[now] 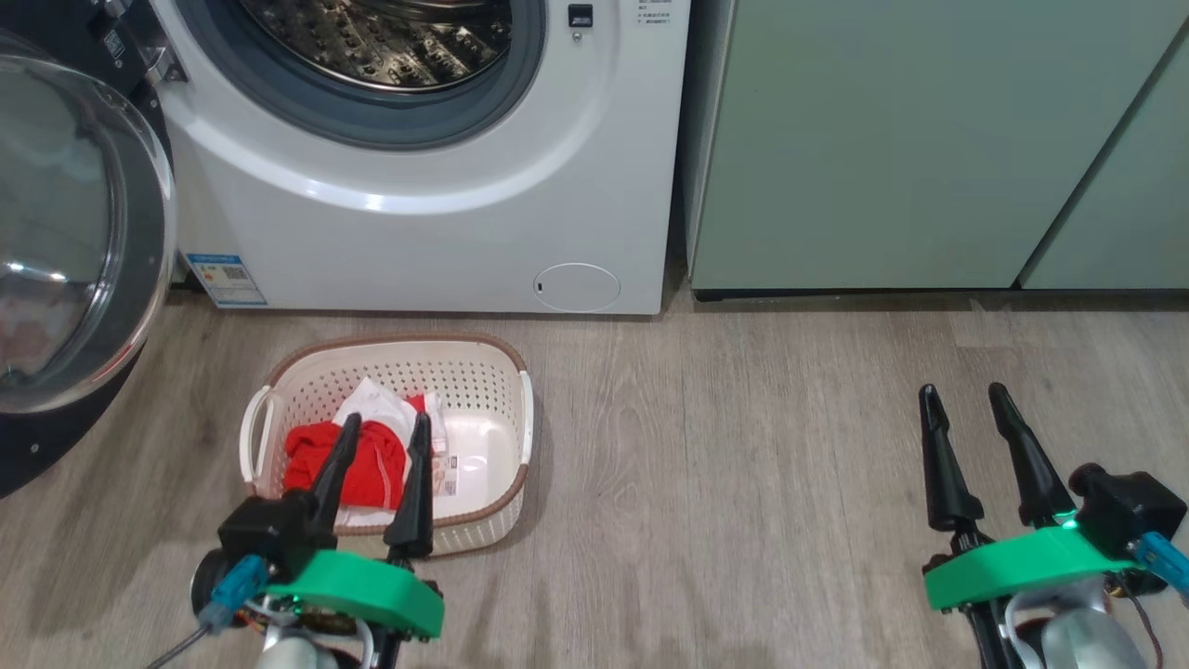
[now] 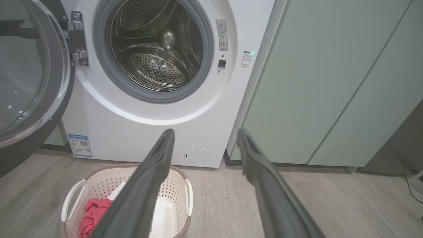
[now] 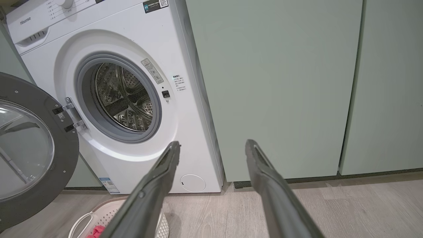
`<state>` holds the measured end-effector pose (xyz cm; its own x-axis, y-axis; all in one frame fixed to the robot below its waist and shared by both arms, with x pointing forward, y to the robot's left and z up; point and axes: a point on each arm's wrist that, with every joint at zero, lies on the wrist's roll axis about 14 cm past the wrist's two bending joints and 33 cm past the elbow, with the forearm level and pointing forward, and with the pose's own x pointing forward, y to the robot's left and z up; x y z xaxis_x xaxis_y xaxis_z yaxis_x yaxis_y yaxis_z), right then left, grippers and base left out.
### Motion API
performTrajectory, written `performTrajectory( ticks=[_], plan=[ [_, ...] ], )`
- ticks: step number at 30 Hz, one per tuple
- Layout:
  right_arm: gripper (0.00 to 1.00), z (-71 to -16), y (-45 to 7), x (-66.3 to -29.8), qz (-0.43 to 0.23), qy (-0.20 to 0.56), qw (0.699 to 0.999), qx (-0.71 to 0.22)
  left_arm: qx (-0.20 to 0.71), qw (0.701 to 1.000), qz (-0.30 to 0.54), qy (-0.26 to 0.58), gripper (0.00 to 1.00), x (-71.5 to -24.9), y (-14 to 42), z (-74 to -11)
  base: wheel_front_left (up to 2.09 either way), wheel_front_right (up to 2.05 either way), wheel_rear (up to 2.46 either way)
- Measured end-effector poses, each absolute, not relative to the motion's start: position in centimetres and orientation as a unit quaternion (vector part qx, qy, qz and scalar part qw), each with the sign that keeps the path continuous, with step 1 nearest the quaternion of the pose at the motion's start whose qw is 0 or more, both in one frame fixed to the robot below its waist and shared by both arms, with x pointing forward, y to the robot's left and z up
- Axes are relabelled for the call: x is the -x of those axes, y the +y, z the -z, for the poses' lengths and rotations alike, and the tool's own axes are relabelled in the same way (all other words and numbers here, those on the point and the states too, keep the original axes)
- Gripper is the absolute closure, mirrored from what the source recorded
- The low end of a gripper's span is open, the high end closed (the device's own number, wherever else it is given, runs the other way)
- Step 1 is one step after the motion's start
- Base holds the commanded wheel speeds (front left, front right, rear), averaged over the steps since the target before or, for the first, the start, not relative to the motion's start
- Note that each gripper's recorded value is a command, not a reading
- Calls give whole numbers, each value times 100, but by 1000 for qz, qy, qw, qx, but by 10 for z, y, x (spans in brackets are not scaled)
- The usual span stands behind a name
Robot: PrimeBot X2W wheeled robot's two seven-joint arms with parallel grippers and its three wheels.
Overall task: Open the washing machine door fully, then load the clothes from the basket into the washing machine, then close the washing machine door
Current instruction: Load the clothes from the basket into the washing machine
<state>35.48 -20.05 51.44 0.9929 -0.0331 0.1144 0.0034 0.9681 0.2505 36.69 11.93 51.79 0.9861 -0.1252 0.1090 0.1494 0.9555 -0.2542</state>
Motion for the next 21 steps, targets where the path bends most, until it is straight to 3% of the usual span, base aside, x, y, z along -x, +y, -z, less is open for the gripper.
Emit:
performTrajectory(
  ticks=[9, 21],
  plan=[
    [0, -511, -200, -354, 10, -54, 990, -129, 136, 986, 76, -50, 0, -368, 117, -521, 81, -81, 0],
    [0, -512, -198, -355, 6, -55, 990, -130, 130, 988, 65, -55, 0, -367, 121, -524, 203, -203, -1]
  ],
)
